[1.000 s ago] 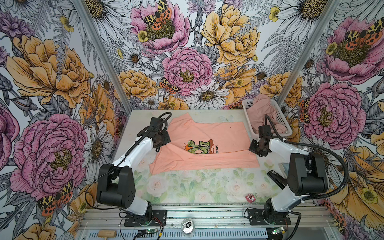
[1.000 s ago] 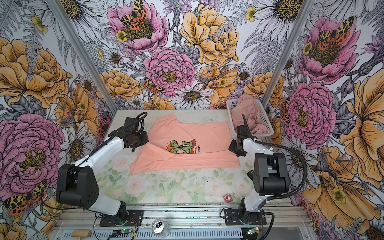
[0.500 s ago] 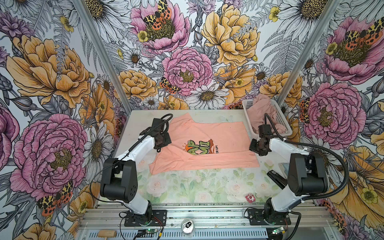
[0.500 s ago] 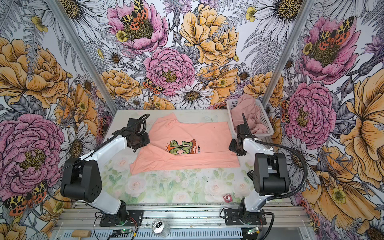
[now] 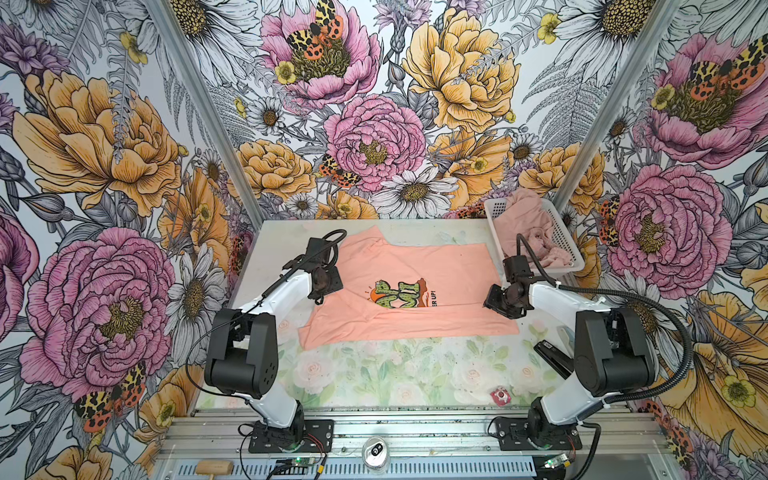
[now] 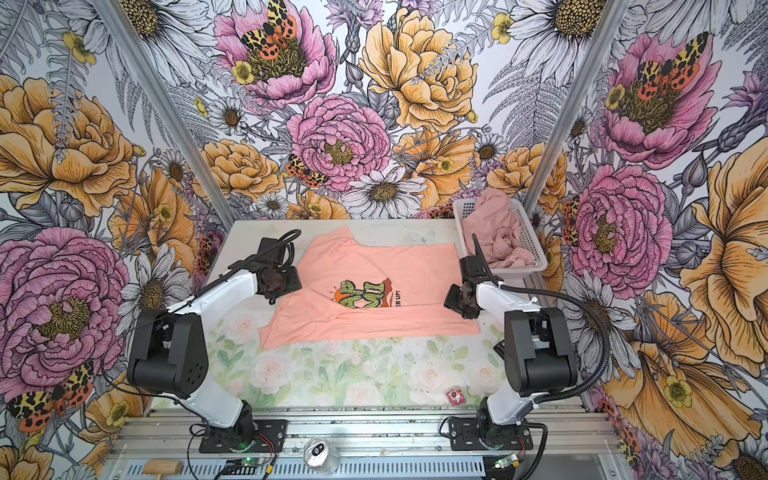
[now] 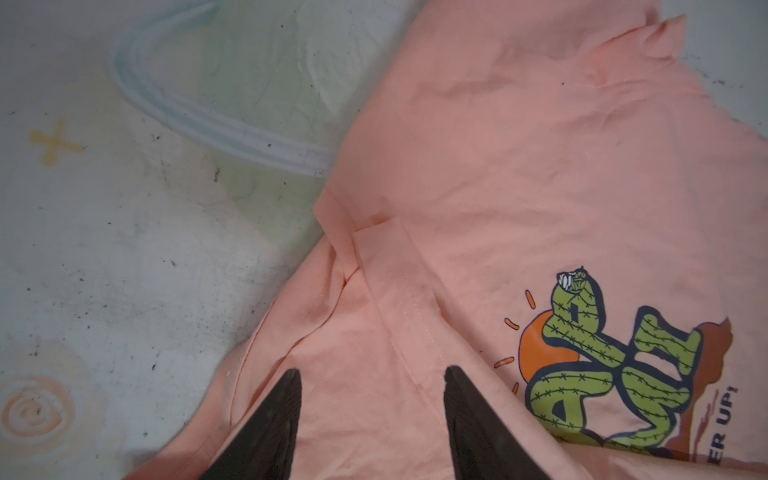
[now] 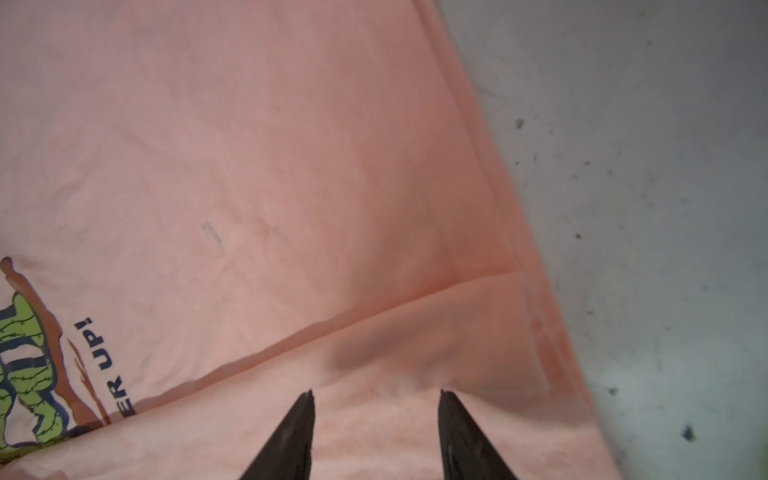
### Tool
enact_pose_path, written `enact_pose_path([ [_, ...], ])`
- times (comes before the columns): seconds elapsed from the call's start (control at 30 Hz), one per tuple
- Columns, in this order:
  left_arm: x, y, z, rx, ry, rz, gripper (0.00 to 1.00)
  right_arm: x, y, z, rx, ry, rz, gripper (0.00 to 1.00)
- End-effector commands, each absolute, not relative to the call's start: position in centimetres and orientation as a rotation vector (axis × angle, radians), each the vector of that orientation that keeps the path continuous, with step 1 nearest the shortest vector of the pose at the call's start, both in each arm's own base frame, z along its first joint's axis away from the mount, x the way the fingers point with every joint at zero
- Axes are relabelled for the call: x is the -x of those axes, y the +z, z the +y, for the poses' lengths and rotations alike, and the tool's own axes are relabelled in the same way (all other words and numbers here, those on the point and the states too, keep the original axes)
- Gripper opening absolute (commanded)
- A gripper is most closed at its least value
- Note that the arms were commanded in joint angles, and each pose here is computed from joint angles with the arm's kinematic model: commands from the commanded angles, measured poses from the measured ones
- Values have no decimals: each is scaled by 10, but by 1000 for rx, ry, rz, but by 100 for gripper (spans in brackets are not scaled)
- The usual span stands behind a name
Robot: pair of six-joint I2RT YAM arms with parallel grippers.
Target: Fold and stack the mixed laundry pile
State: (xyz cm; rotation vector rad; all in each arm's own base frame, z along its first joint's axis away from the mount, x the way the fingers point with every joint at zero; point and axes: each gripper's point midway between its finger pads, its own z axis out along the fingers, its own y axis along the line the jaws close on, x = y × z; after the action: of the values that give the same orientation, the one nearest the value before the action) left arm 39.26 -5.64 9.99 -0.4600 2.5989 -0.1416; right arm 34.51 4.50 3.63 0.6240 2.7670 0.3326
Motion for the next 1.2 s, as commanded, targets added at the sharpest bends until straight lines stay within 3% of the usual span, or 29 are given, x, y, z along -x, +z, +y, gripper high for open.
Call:
enact_pose_path([
  [0.0, -395, 120, -48, 487, -133, 2519, 65, -368, 40, 49, -655, 375, 2717, 50],
  [0.27, -374, 123, -65, 487, -222, 2523, 71, -398, 49, 53, -701, 419, 2651, 50],
  [0.6, -334, 84, -123, 478, -350, 2656, 72, -427, 62, 53, -695, 419, 2603, 51],
  [1.0, -335, 59, -175, 420, -392, 2711, 72, -394, 88, 58, -692, 485, 2562, 51],
  [1.17, -336, 48, -182, 425, -377, 2738, 65, -377, 99, 57, -697, 502, 2538, 51],
])
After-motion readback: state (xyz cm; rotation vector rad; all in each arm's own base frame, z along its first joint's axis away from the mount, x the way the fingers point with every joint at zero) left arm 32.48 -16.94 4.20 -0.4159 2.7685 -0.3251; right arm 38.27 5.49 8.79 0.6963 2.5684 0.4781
